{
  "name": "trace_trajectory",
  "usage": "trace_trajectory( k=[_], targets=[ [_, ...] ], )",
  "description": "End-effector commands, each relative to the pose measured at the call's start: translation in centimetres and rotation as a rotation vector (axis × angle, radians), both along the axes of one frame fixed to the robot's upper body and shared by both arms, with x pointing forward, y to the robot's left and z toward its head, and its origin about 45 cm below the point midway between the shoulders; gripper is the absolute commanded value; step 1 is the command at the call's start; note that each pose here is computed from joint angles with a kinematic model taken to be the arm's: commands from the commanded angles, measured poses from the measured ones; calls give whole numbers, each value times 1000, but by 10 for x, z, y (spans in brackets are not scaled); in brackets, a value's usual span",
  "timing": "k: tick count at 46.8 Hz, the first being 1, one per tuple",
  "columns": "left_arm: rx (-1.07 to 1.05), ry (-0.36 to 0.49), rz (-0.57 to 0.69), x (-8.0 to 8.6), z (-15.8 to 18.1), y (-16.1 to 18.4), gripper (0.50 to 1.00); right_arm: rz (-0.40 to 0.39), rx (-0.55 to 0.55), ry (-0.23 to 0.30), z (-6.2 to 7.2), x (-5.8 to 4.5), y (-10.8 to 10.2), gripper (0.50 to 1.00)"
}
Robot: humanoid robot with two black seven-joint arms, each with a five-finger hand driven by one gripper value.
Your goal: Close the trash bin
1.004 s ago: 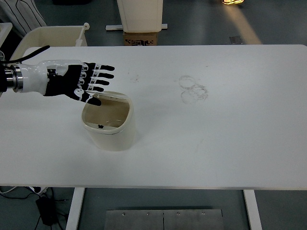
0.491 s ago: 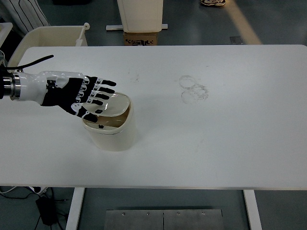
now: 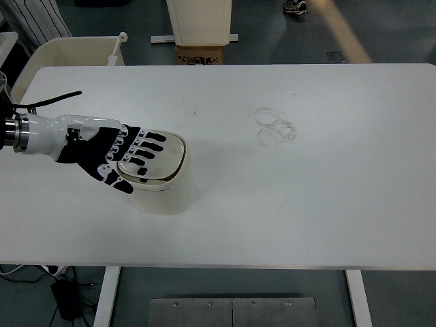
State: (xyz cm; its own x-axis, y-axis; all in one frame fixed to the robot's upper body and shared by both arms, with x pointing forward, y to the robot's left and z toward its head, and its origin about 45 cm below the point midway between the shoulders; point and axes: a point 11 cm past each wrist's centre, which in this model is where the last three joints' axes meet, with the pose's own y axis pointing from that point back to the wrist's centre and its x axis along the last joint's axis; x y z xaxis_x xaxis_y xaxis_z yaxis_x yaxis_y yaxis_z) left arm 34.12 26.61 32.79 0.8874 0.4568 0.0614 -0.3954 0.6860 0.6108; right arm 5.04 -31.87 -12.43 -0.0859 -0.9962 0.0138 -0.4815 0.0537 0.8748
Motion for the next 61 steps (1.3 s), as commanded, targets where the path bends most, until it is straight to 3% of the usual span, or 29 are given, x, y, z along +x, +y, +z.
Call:
trace_trajectory(
  k=[1,61],
  targets=[
    [-2,1,-6,-1,0,-2,1000,0,0,0,0,0,0,991],
    [7,37,-17,-9,-11,-2,1000,1,0,-3,0,2,0,991]
  ],
)
